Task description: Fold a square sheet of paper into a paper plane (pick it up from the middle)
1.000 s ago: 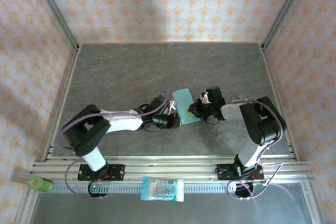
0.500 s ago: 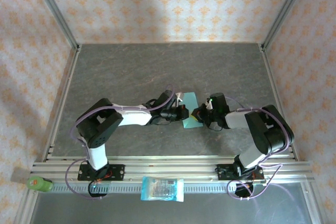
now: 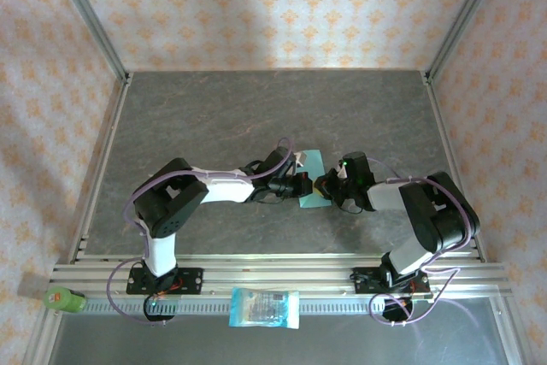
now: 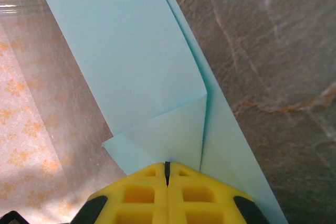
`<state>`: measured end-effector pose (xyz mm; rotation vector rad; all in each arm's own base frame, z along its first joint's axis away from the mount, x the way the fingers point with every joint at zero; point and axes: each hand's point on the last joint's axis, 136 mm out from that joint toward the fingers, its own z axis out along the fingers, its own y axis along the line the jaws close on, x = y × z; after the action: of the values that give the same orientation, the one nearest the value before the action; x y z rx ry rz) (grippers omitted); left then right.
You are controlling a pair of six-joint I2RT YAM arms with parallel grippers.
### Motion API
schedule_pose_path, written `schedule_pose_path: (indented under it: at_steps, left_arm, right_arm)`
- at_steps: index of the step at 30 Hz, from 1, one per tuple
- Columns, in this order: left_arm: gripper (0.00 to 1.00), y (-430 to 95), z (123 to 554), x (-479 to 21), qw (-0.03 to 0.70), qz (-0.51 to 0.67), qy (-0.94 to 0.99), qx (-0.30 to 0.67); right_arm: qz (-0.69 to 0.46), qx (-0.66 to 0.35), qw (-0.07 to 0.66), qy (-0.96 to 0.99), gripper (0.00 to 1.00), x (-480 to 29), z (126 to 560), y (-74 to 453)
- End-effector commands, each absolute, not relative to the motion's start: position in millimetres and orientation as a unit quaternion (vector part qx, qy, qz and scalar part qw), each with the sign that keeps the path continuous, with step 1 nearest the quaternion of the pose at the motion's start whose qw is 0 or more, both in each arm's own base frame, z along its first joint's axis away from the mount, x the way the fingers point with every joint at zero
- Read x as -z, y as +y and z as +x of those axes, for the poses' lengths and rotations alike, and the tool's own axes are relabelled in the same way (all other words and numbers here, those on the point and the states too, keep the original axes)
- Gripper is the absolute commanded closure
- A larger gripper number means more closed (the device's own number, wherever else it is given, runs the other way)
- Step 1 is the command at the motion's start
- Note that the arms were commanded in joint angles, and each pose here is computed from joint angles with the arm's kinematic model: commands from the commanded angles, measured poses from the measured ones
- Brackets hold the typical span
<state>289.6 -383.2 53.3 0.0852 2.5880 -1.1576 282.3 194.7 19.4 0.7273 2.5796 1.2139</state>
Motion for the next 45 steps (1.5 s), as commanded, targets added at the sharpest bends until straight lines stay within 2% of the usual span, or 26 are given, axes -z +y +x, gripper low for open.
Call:
schedule_pose_path:
  at_steps: [1, 9, 15, 22, 32, 40, 45]
  left_arm:
    - [1.00, -372.8, 277.6, -20.0, 0.135, 0.023, 0.921, 0.366]
    - [1.00, -377.6, 284.6, -63.2, 0.164, 0.010, 0.903, 0.396]
    - [1.00, -386.1, 286.2, -49.3, 0.146, 0.019, 0.910, 0.388]
    - [1.00, -372.9, 277.3, -16.3, 0.127, 0.025, 0.934, 0.334]
    - [1.00, -371.6, 278.1, -7.9, 0.123, 0.022, 0.938, 0.322]
    - [1.00, -352.7, 258.9, 8.0, 0.111, 0.026, 0.947, 0.301]
    - [1.00, -350.3, 256.8, 9.7, 0.113, 0.029, 0.947, 0.300]
  right_arm:
    - [0.246, -0.392, 0.068, 0.884, 0.98, -8.9, 268.7, 195.1]
    - [0.250, -0.380, 0.069, 0.888, 0.99, -4.5, 268.7, 191.9]
    - [0.246, -0.383, 0.068, 0.888, 0.99, -6.9, 269.8, 193.2]
    - [0.234, -0.390, 0.075, 0.888, 0.98, -16.1, 274.5, 196.8]
    - [0.226, -0.395, 0.071, 0.888, 0.97, -17.9, 273.8, 199.2]
    - [0.191, -0.384, 0.108, 0.897, 0.92, -43.1, 295.5, 199.0]
    - [0.157, -0.417, 0.096, 0.890, 1.00, -48.0, 292.0, 213.6]
